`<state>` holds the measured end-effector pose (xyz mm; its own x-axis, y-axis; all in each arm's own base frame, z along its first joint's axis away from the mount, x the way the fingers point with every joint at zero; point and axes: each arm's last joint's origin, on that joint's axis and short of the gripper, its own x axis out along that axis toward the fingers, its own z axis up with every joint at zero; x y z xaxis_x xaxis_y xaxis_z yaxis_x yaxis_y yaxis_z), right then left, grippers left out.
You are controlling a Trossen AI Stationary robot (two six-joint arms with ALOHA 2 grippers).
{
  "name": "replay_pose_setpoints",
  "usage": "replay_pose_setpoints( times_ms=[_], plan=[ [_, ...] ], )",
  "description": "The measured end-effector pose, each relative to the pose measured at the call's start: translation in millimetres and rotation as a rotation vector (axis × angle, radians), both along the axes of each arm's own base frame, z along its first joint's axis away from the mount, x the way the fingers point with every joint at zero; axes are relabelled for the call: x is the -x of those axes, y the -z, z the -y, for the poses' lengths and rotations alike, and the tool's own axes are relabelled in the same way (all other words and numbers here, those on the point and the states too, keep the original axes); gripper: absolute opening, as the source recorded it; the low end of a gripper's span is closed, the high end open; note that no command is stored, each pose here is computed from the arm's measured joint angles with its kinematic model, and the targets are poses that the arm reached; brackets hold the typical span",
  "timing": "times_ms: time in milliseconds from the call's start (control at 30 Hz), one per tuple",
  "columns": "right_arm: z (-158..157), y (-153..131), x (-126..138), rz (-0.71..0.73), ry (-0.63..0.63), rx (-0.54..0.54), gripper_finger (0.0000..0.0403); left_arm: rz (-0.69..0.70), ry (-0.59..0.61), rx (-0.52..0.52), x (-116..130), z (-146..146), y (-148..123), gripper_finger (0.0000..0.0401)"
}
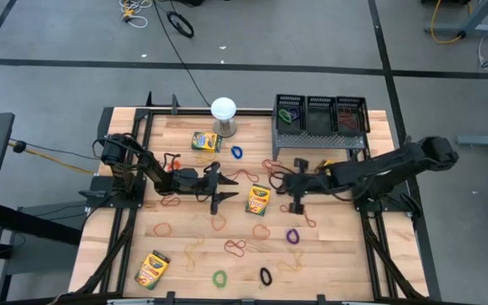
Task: Pick & Place Office Desk Supplies
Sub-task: Put the yellow crayon box into the middle black basket on the shelf
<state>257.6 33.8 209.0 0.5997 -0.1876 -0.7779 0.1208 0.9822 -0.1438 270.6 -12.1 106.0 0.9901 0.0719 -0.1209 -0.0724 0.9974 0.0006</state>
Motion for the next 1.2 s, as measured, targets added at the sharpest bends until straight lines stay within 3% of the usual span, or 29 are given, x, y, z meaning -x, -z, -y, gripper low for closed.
replay_pose_setpoints(
  times_ms=[167, 267, 467, 667, 900, 1033, 1200],
  plan=[
    [3.7, 19.1, -28.6, 0.083, 0.030, -0.138, 0.0047, 0.011, 0.002, 0.097, -1.3, 2.3, -0.9, 0.0176],
    [6.6, 31.2, -37.6, 0.085, 0.072, -0.160, 0.0084, 0.019, 0.015, 0.154, -1.6, 4.5, -1.6, 0.0176],
    [16.3, 51.4, -46.2, 0.050, 0.136, -0.168, 0.0155, 0.012, 0.014, 0.161, -1.4, 4.4, -0.9, 0.0174],
    [29.2, 67.3, -53.0, 0.034, 0.191, -0.231, 0.0171, -0.019, 0.124, 0.140, -3.9, 12.0, 0.2, 0.0139],
    [39.8, 73.7, -55.5, 0.018, 0.187, -0.348, 0.0150, -0.018, 0.203, 0.062, -4.5, 29.9, -1.0, 0.0107],
    [38.7, 73.5, -55.7, 0.016, 0.168, -0.371, 0.0099, -0.029, 0.208, 0.067, -3.8, 33.7, -0.1, 0.0106],
    [37.2, 73.6, -55.6, 0.005, 0.110, -0.355, 0.0018, -0.035, 0.160, 0.145, -3.6, 33.4, 0.6, 0.0106]
  ],
)
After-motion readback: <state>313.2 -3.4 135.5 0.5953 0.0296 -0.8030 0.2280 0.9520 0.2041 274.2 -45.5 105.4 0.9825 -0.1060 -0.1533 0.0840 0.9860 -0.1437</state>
